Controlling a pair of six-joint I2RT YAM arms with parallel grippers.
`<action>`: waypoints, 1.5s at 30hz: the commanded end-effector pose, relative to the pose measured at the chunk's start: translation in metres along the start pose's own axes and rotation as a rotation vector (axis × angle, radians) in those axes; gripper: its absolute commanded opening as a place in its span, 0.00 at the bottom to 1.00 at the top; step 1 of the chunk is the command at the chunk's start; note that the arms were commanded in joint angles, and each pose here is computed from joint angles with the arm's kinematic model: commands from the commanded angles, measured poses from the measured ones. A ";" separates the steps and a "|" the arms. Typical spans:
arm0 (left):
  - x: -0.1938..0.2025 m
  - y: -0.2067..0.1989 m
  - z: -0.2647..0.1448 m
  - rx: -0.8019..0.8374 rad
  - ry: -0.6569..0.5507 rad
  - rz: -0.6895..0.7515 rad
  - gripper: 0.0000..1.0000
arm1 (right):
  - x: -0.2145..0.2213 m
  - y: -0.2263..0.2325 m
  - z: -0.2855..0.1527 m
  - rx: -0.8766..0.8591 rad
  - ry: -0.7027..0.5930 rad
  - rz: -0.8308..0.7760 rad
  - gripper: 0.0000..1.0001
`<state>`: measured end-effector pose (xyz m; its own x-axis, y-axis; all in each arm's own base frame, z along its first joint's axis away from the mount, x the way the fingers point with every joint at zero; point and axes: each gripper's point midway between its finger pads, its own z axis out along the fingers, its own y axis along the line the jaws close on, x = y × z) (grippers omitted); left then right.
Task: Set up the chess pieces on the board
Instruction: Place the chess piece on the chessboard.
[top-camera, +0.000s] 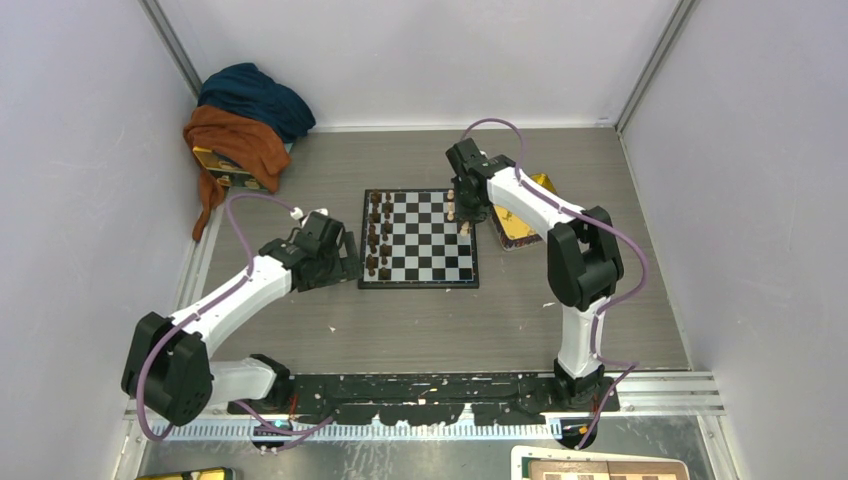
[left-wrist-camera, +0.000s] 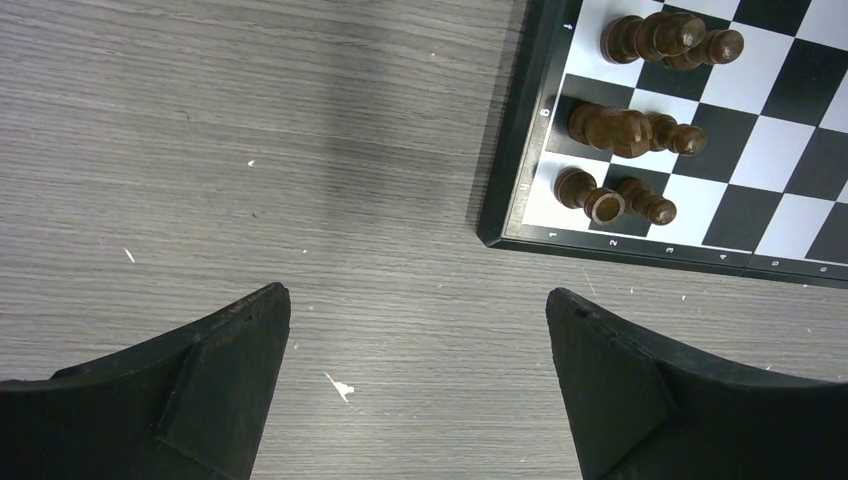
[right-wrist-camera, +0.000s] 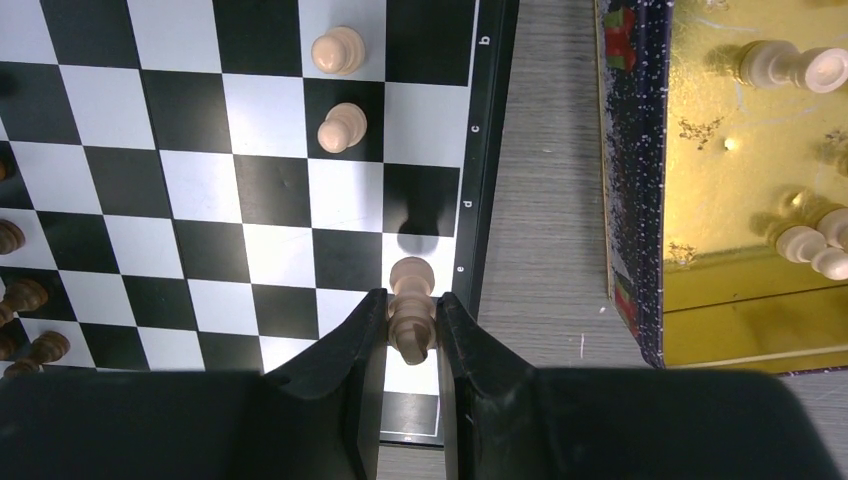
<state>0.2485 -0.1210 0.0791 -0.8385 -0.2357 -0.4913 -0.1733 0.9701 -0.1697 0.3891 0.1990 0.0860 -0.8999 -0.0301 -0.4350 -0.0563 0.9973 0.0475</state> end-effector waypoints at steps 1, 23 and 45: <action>-0.010 -0.007 0.001 0.020 -0.031 -0.007 1.00 | -0.009 0.008 -0.001 -0.034 -0.033 0.005 0.01; -0.013 -0.007 0.003 0.006 -0.027 0.013 1.00 | -0.014 0.003 0.016 -0.007 -0.040 0.004 0.01; -0.008 -0.005 0.006 0.002 -0.013 0.006 1.00 | -0.027 -0.007 0.029 0.007 -0.058 0.013 0.01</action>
<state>0.2473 -0.1203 0.0695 -0.8550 -0.2228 -0.4684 -0.1742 0.9739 -0.1453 0.4132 0.1946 0.0685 -0.8894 -0.0089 -0.4570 -0.0377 0.9978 0.0539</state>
